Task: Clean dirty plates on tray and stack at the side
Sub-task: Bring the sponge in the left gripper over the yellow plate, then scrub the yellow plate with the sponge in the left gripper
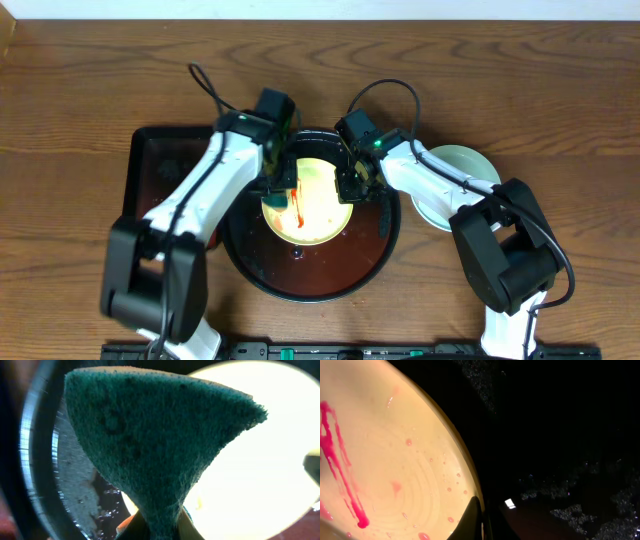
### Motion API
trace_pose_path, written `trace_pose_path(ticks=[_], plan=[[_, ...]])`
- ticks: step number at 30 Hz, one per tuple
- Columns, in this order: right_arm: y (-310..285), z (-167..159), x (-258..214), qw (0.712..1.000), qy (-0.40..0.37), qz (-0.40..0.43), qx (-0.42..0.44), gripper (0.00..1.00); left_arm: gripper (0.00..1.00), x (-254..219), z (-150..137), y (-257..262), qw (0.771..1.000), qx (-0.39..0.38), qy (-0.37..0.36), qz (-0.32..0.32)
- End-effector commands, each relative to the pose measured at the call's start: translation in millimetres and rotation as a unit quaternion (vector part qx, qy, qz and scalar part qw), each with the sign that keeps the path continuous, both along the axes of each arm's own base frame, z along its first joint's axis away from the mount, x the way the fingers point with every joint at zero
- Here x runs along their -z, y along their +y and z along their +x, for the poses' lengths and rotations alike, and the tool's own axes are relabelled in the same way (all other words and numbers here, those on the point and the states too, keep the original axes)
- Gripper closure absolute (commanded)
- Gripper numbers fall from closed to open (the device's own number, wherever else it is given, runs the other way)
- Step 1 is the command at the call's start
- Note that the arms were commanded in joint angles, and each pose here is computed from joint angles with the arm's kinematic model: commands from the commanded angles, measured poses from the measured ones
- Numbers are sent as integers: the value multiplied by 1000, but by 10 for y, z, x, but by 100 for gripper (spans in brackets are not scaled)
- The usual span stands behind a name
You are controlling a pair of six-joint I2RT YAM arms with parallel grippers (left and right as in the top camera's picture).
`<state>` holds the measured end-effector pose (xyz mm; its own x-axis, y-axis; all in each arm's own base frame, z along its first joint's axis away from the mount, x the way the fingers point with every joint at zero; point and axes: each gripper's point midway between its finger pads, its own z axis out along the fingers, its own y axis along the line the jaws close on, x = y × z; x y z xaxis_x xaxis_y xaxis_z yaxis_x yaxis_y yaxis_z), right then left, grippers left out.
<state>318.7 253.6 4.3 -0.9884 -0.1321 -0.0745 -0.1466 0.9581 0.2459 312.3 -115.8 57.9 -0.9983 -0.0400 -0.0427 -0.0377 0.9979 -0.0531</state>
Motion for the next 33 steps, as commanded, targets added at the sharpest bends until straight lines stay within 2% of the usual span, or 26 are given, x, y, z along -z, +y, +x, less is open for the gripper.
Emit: trace_pose_path(ticks=[1, 10, 17, 20, 23, 26, 28, 31, 33], plan=[[-60, -83, 106, 1000, 11, -16, 4, 99, 93, 227, -77, 16, 999, 3, 32, 25], [-58, -78, 105, 1000, 10, -16, 4, 99, 93, 431, -365, -252, 995, 47, 89, 22], [-59, -80, 106, 1000, 10, -16, 3, 99, 93, 583, -648, -595, 988, 80, 129, -29], [-60, -80, 106, 1000, 10, -16, 3, 99, 93, 602, -602, -690, 988, 86, 119, -56], [-47, -91, 106, 1000, 10, -16, 1, 99, 93, 620, -426, -687, 991, 88, 86, -61], [-21, -112, 106, 1000, 10, -17, -3, 99, 93, 651, -165, -484, 998, 50, 38, -12], [-9, -121, 108, 1000, 8, -20, -6, 99, 92, 648, 24, -207, 999, 2, -2, 54], [-13, -119, 112, 1000, 5, -24, -7, 99, 93, 587, 181, 173, 987, -56, -47, 143], [-13, -119, 114, 1000, 5, -24, -7, 99, 93, 545, 187, 326, 979, -72, -56, 182]])
